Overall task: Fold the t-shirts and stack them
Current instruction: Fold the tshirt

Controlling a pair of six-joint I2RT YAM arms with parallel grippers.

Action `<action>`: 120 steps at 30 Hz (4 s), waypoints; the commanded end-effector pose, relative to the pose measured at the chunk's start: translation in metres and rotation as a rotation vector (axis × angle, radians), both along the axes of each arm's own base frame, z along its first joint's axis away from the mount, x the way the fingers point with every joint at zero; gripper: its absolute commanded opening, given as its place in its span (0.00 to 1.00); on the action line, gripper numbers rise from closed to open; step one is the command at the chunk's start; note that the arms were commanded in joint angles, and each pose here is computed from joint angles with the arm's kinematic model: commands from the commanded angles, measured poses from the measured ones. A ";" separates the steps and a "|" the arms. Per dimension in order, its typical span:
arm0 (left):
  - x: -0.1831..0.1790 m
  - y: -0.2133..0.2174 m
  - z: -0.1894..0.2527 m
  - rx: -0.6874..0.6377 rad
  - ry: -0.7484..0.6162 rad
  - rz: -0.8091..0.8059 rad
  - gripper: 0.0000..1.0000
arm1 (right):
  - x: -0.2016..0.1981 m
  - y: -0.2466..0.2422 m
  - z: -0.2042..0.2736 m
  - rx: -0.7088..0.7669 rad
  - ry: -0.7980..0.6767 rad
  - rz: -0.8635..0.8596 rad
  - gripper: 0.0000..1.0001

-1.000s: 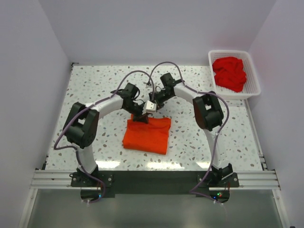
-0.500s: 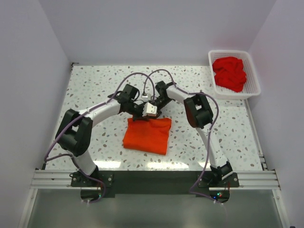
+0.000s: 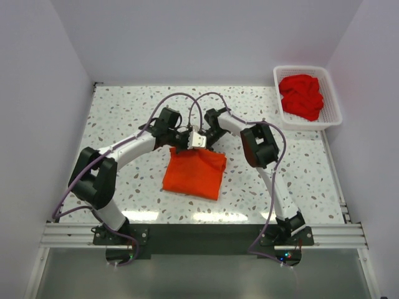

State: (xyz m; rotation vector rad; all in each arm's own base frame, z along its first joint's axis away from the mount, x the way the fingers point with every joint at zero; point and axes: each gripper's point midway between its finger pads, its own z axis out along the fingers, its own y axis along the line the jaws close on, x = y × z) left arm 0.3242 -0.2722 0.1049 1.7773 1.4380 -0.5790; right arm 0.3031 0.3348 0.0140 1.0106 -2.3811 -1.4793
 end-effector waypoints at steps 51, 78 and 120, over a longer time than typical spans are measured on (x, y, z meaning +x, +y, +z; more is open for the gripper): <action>0.043 0.059 -0.018 0.040 0.433 0.168 0.64 | 0.028 -0.112 0.072 -0.198 -0.405 0.111 0.70; 0.037 0.063 -0.048 0.084 0.486 0.121 0.53 | 0.006 -0.125 0.041 -0.258 -0.340 0.212 0.55; 0.083 0.057 -0.052 0.071 0.464 0.196 0.00 | 0.035 -0.191 0.029 -0.476 -0.460 0.199 0.00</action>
